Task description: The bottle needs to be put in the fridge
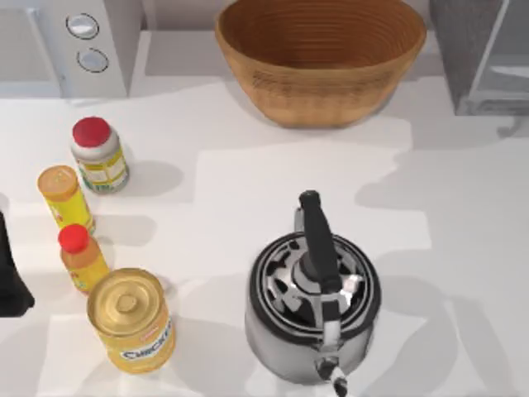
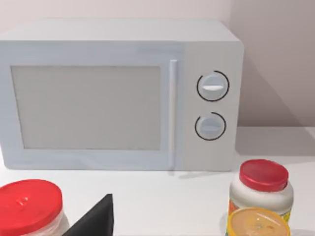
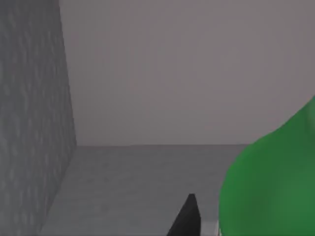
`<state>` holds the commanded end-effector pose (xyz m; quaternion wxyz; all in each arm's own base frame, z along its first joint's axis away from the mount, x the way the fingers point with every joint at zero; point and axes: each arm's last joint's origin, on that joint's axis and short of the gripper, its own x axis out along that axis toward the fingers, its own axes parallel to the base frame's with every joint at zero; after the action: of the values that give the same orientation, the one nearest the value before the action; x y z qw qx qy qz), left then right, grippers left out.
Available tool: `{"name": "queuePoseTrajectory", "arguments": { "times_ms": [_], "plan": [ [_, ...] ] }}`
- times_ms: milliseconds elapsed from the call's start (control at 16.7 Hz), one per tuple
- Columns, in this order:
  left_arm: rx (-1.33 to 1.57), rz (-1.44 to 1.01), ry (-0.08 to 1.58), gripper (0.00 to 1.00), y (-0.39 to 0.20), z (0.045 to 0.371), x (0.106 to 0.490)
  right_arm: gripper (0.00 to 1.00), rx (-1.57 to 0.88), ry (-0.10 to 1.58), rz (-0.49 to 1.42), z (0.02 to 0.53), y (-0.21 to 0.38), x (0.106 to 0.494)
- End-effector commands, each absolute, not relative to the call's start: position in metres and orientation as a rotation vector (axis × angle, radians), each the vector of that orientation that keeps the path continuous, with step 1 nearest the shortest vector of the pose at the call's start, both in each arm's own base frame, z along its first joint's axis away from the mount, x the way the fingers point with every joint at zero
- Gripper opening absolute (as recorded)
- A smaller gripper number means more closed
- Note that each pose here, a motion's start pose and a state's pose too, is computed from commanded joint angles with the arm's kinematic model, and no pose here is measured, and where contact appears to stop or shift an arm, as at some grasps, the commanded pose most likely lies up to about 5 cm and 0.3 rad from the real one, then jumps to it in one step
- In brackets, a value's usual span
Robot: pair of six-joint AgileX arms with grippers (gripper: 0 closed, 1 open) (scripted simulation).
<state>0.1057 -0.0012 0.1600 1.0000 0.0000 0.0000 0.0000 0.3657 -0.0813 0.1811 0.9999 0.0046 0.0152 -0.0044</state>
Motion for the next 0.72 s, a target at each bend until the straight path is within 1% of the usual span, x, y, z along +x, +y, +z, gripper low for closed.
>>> {"name": "queuePoseTrajectory", "arguments": {
  "times_ms": [120,300,720],
  "plan": [
    [0.0,0.0,0.0,1.0,-0.001,0.16,0.106,0.01,0.007,0.021,-0.006,0.159,-0.092,0.385],
    [0.0,0.0,0.0,1.0,-0.001,0.16,0.106,0.01,0.002,0.009,-0.002,0.136,-0.102,0.401],
    [0.0,0.0,0.0,1.0,-0.001,0.16,0.106,0.01,0.005,0.014,0.004,0.128,-0.102,0.405]
  ]
}}
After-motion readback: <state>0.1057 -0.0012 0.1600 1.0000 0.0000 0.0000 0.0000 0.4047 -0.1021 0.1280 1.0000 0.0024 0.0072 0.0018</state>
